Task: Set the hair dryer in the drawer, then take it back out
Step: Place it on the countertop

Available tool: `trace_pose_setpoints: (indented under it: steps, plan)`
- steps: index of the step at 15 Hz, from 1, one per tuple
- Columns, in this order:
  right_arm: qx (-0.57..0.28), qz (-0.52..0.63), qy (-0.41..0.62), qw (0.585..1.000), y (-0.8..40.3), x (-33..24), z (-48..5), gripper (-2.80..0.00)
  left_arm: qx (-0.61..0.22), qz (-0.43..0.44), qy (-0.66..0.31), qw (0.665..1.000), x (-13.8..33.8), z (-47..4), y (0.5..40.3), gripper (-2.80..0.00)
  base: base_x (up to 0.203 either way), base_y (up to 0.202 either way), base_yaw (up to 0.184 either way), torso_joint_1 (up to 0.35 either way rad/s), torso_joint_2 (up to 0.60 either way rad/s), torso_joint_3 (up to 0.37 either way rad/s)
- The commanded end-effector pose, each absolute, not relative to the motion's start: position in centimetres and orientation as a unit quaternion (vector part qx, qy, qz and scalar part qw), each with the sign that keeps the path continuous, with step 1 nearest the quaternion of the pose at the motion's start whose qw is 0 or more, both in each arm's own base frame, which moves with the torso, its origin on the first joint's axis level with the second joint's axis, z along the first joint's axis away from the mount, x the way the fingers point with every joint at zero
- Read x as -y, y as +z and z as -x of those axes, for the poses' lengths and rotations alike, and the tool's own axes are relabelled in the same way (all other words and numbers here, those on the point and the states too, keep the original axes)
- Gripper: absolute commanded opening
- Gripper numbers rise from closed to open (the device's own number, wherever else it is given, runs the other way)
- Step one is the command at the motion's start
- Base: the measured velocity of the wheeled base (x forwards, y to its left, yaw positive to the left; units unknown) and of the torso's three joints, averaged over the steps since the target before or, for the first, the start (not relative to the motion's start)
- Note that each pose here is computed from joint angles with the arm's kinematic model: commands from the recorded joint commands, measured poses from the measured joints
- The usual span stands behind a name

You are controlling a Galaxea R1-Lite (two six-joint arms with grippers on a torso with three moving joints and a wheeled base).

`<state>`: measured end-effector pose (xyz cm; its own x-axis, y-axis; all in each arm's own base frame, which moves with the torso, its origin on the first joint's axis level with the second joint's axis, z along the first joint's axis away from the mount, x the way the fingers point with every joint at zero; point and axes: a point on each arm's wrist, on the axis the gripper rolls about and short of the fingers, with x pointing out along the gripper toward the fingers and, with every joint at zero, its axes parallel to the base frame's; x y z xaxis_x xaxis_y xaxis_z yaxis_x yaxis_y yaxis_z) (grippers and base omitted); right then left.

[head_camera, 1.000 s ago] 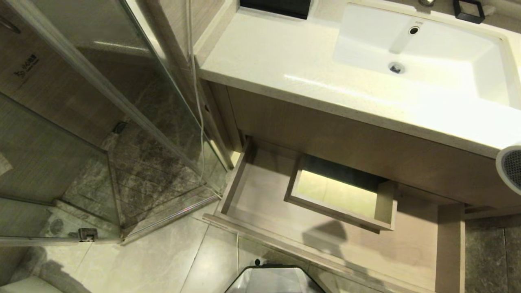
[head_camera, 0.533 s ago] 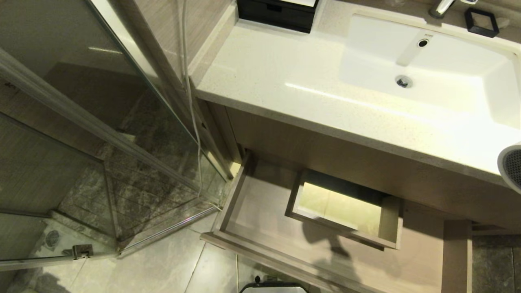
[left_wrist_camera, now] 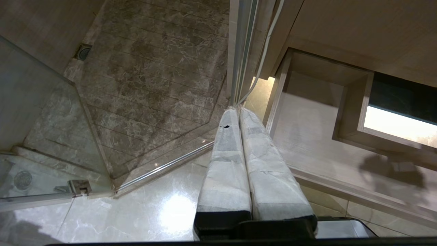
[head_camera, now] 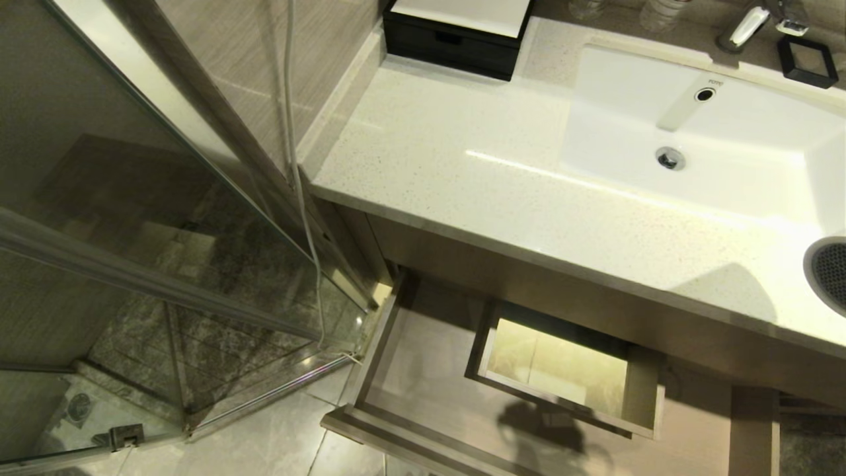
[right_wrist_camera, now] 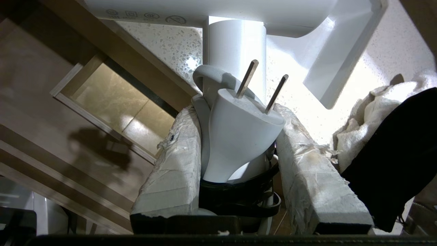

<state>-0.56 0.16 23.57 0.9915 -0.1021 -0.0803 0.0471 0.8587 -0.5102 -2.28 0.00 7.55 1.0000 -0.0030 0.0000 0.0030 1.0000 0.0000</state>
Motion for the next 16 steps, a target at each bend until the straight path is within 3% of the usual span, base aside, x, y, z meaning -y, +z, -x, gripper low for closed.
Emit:
trace_pose_setpoints:
  steps: [1, 5, 10, 16]
  plan:
    - [-0.053, 0.264, -0.038, 0.962, 23.6, -0.2, 0.6, -2.80, 0.000, 0.000, -0.002, 1.000, 0.0, 2.3, 7.5, -2.80, 0.000, 0.000, 0.000, 0.068, -0.03, 0.036]
    - [-0.102, 0.262, 0.027, 0.959, 28.2, 0.0, -2.8, -2.80, -0.001, 0.000, -0.002, 1.000, 0.0, 2.3, 7.5, -2.80, 0.000, 0.000, 0.000, 0.010, -0.01, 0.006]
    - [-0.093, 0.254, 0.209, 0.940, 32.6, -2.2, -7.7, -2.80, -0.001, 0.000, -0.002, 1.000, 0.0, 2.3, 7.5, -2.80, 0.000, 0.000, 0.000, 0.000, 0.00, 0.000]
    - [-0.080, 0.263, 0.359, 0.892, 34.9, -10.7, -17.4, -2.80, -0.001, 0.000, -0.002, 1.000, 0.0, 2.3, 7.5, -2.80, 0.000, 0.000, 0.000, 0.000, 0.00, 0.000]
